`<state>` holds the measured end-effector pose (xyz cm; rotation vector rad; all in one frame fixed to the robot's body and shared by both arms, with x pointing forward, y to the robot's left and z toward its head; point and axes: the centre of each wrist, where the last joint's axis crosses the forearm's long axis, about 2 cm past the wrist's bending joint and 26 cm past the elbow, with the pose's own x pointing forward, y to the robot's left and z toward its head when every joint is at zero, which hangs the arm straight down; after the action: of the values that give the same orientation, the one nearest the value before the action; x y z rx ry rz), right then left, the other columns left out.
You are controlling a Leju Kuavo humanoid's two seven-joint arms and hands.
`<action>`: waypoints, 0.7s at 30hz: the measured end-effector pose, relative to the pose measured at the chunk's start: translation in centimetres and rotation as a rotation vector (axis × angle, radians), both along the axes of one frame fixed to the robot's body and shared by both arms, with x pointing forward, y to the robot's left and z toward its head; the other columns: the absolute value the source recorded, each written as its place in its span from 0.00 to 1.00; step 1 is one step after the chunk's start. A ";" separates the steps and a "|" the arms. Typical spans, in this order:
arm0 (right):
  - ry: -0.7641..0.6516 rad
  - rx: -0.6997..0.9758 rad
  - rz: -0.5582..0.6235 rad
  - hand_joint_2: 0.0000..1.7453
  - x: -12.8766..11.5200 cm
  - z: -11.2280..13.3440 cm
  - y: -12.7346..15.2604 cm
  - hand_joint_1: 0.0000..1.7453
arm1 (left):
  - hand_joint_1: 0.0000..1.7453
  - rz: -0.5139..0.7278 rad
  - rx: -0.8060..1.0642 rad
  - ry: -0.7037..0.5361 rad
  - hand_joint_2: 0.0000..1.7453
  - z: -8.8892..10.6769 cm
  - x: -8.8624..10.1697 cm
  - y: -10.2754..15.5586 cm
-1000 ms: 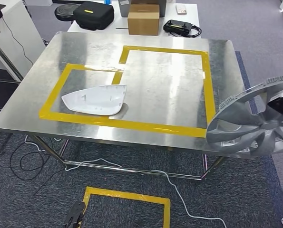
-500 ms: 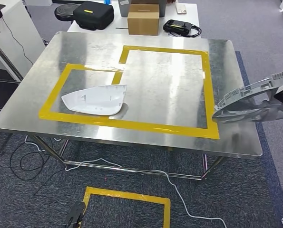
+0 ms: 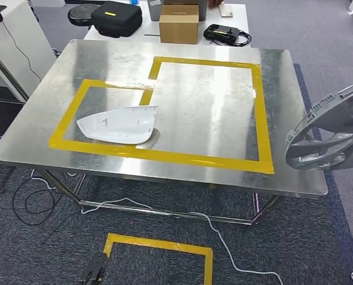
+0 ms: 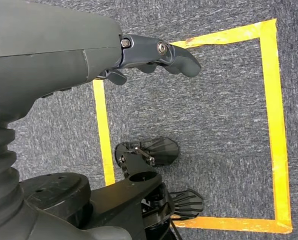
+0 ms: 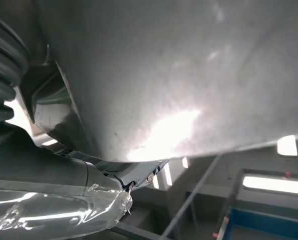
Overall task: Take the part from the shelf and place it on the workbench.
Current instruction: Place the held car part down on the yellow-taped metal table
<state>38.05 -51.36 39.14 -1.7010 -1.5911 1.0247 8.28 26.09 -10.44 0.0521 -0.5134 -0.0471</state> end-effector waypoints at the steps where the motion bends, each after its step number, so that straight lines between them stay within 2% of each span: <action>1: 0.008 0.004 -0.017 1.00 0.1 -0.1 -0.5 1.00 | 0.00 -0.002 0.000 0.000 1.00 0.0 0.0 0.0; 11: 0.109 -0.024 -0.165 1.00 0.9 -2.5 -4.0 1.00 | 0.00 -0.033 0.007 0.002 1.00 0.1 0.3 0.0; 21: 0.197 -0.020 -0.235 1.00 1.5 -6.1 -5.4 1.00 | 0.00 -0.042 0.011 0.008 1.00 0.1 0.4 0.0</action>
<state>39.53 -56.73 33.00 -1.6957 -1.2298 1.0547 8.66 26.10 -10.36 0.0516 -0.5064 -0.0914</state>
